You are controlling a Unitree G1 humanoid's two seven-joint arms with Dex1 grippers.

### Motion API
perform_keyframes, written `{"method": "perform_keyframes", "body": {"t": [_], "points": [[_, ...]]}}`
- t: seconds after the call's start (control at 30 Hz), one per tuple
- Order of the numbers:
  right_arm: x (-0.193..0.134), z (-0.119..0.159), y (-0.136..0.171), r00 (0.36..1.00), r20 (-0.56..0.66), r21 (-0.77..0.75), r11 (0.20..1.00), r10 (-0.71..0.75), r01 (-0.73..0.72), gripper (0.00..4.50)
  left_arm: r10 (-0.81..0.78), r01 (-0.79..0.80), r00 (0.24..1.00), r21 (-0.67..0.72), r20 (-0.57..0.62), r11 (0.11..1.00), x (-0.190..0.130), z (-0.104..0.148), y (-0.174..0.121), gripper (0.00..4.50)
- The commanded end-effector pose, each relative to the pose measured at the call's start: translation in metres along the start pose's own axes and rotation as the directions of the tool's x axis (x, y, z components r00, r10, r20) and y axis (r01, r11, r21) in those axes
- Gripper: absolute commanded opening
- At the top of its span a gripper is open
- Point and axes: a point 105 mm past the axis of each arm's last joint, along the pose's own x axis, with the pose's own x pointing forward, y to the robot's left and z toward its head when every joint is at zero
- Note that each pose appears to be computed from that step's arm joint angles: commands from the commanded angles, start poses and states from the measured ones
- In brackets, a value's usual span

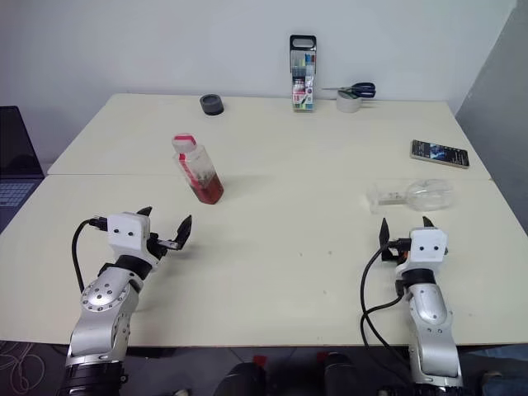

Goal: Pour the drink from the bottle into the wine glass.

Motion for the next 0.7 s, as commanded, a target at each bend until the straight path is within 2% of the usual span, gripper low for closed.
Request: {"method": "perform_keyframes", "body": {"t": [0.03, 0.7], "points": [[0.0004, 0.0088, -0.0039, 0.999, 0.032, -0.003, 1.000, -0.008, 0.008, 4.50, -0.008, 0.007, 0.997, 0.008, 0.078, 1.000, 0.0010, 0.0189, -0.0014, 4.48], [0.0000, 0.0088, -0.0071, 0.999, 0.032, -0.002, 1.000, -0.023, 0.023, 4.50, -0.037, 0.037, 0.998, 0.004, 0.060, 0.999, 0.0070, 0.0202, -0.0087, 4.48]]}}
